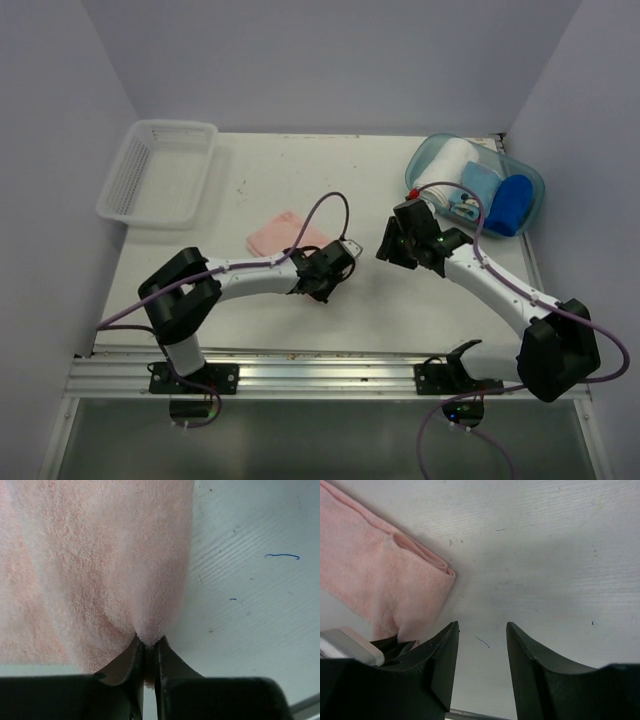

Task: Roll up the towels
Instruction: Roll the towel

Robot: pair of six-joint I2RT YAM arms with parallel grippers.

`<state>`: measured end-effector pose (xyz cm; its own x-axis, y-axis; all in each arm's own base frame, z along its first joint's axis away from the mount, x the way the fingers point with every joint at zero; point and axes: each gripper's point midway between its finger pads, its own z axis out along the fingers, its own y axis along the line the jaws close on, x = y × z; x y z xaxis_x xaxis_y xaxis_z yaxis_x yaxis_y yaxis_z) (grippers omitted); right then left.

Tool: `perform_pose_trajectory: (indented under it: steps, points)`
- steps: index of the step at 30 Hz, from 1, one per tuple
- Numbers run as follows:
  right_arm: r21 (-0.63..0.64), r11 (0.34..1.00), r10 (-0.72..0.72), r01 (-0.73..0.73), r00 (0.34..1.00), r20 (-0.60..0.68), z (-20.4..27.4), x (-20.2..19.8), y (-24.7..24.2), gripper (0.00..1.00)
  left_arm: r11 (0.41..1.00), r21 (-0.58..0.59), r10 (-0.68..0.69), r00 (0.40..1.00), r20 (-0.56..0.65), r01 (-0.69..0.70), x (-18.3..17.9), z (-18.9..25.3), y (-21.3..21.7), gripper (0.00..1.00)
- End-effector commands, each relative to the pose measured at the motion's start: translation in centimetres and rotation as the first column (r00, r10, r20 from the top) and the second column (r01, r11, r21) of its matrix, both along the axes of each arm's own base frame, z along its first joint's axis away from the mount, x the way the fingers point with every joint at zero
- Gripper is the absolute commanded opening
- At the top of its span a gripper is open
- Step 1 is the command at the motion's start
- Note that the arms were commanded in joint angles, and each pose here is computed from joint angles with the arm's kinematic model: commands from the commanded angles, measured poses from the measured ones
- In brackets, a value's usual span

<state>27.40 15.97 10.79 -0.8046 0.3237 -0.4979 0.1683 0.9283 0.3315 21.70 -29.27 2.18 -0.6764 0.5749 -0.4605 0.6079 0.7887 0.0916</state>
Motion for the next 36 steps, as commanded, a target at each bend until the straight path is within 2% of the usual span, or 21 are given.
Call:
perform_pose_trajectory:
  steps: [1, 3, 7, 9, 13, 16, 17, 20, 24, 29, 36]
  points:
    - [0.070, 0.998, -0.005, 0.002, 0.999, 0.037, 1.8, 0.5, 0.9, 0.47, 0.962, -0.271, -0.065, 0.985, -0.162, 0.019, -1.0, 1.6, -2.4, 0.07]
    - [0.111, 0.994, -0.005, 0.001, 0.999, 0.035, 1.6, 0.4, 1.5, 0.47, 0.938, -0.345, -0.074, 0.978, -0.196, 0.001, -1.0, 2.3, -2.6, 0.00]
    - [0.205, 0.979, 0.013, -0.014, 1.000, 0.011, 0.7, 0.1, 3.3, 0.47, 0.868, -0.495, -0.129, 0.949, -0.286, -0.031, -1.4, 3.9, -2.9, 0.00]
    - [0.241, 0.970, 0.029, -0.029, 1.000, 0.004, 0.5, -0.2, 4.5, 0.49, 0.847, -0.529, -0.137, 0.941, -0.310, -0.052, -1.6, 4.0, -3.0, 0.00]
    - [0.265, 0.963, 0.051, -0.047, 0.999, -0.008, 0.3, -0.6, 6.7, 0.59, 0.817, -0.570, -0.156, 0.922, -0.355, -0.082, -2.1, 3.8, -3.0, 0.00]
    - [0.234, 0.972, 0.048, -0.037, 0.998, -0.043, -0.6, -0.8, 8.2, 0.61, 0.818, -0.567, -0.155, 0.914, -0.374, -0.093, -2.4, 3.3, -2.9, 0.00]
    - [0.211, 0.977, 0.046, -0.025, 0.994, -0.096, -1.4, -1.5, 8.3, 0.61, 0.817, -0.568, -0.156, 0.913, -0.378, -0.096, -2.4, 3.2, -3.0, 0.00]
    - [0.136, 0.990, -0.012, 0.033, 0.988, -0.152, -2.9, -0.9, 7.9, 0.61, 0.814, -0.572, -0.154, 0.912, -0.380, -0.101, -2.4, 3.2, -2.9, 0.00]
    - [0.047, 0.996, -0.068, 0.077, 0.985, -0.160, -3.8, 0.2, 7.2, 0.61, 0.813, -0.573, -0.146, 0.912, -0.382, -0.109, -2.3, 2.9, -2.7, 0.00]
    - [-0.062, 0.990, -0.135, 0.125, 0.972, -0.194, -5.2, 0.1, 5.6, 0.57, 0.805, -0.580, -0.144, 0.909, -0.391, -0.122, -2.4, 2.7, -2.8, 0.00]
    - [-0.100, 0.986, -0.154, 0.134, 0.960, -0.234, -6.8, -0.1, 6.0, 0.52, 0.800, -0.586, -0.149, 0.903, -0.402, -0.129, -2.6, 2.2, -2.8, 0.00]
